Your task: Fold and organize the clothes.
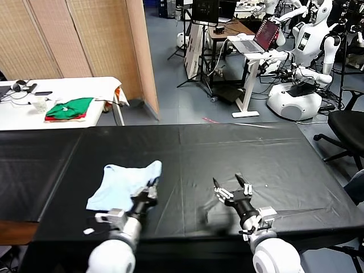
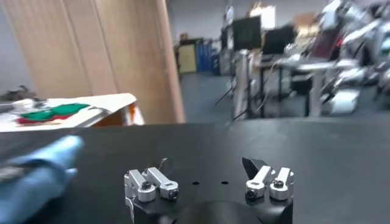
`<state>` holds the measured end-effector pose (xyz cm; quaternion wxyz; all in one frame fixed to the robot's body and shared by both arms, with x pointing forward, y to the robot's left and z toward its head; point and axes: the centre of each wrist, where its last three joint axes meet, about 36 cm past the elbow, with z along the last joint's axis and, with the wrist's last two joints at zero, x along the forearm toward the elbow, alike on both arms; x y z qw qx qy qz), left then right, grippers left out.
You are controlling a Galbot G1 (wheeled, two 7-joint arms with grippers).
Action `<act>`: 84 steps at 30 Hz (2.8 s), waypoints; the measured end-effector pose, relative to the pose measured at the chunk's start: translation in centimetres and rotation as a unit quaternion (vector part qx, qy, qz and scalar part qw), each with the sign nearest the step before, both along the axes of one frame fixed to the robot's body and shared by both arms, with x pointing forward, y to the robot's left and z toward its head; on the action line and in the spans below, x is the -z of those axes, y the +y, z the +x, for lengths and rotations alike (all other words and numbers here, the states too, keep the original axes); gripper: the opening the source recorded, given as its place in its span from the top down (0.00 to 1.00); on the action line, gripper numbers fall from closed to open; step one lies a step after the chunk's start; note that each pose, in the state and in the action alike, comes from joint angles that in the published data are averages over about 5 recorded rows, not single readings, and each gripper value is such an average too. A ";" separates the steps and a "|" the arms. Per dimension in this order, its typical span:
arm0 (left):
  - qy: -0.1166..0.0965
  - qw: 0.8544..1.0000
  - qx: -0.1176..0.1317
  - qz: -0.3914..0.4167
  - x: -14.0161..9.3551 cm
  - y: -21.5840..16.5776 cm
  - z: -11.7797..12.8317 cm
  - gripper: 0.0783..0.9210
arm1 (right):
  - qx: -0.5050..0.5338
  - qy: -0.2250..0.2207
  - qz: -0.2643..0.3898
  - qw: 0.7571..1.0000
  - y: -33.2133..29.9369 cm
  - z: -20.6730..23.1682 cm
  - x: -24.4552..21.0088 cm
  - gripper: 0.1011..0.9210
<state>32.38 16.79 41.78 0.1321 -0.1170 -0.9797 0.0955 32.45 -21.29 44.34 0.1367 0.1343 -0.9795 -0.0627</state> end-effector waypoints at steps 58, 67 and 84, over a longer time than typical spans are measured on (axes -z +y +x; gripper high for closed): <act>-0.113 0.985 -0.065 0.109 -0.8 6.9 -1.9 0.02 | -0.066 0.154 -0.006 0.986 -1.1 5.3 0.4 0.67; -0.103 0.989 -0.072 0.084 -0.8 7.3 -2.3 0.02 | -0.047 0.139 -0.024 0.989 -3.4 4.0 -1.6 0.06; -0.013 0.993 -0.076 0.090 -4.5 9.5 -7.5 0.02 | 0.035 -0.037 -0.074 0.996 -4.1 -6.2 -2.9 0.02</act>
